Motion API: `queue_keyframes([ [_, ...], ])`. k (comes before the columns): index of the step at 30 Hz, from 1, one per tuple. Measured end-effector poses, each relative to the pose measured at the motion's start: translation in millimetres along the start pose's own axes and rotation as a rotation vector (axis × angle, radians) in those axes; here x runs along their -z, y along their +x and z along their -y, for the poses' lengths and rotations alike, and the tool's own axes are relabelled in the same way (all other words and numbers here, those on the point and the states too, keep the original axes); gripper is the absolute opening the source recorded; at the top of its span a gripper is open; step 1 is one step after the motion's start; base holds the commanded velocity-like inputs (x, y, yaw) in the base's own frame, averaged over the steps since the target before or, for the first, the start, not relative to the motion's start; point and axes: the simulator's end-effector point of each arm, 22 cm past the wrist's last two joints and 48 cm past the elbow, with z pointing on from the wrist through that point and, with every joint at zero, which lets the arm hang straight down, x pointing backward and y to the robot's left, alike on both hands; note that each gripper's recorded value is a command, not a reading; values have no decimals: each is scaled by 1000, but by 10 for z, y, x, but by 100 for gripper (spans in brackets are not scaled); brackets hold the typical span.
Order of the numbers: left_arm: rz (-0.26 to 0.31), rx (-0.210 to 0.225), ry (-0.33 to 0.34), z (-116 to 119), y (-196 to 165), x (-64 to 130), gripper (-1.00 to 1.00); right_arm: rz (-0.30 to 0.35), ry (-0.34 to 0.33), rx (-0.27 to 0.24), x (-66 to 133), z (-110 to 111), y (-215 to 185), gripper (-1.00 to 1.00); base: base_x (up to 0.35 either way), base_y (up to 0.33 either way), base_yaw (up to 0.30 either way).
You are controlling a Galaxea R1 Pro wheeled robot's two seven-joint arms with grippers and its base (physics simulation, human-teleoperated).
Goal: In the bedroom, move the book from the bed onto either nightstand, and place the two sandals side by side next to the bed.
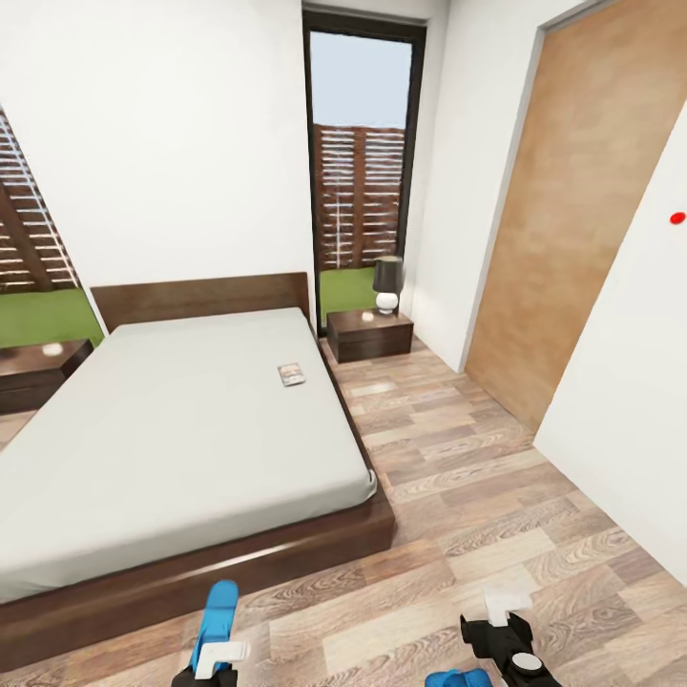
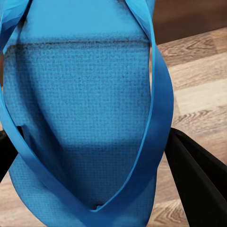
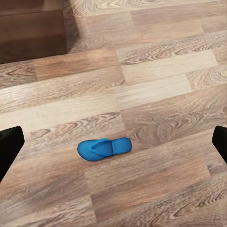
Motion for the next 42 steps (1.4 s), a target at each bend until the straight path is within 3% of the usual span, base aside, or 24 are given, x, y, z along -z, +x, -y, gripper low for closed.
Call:
queue_keyframes([
  [14,-9,-3,1,5,61,4,-100,-4,-1,1,-8,-4,21,100,0,0,-14],
  [42,28,1,1,-1,-71,32,-100,19,2,-2,28,12,-93,100,0,0,-78],
])
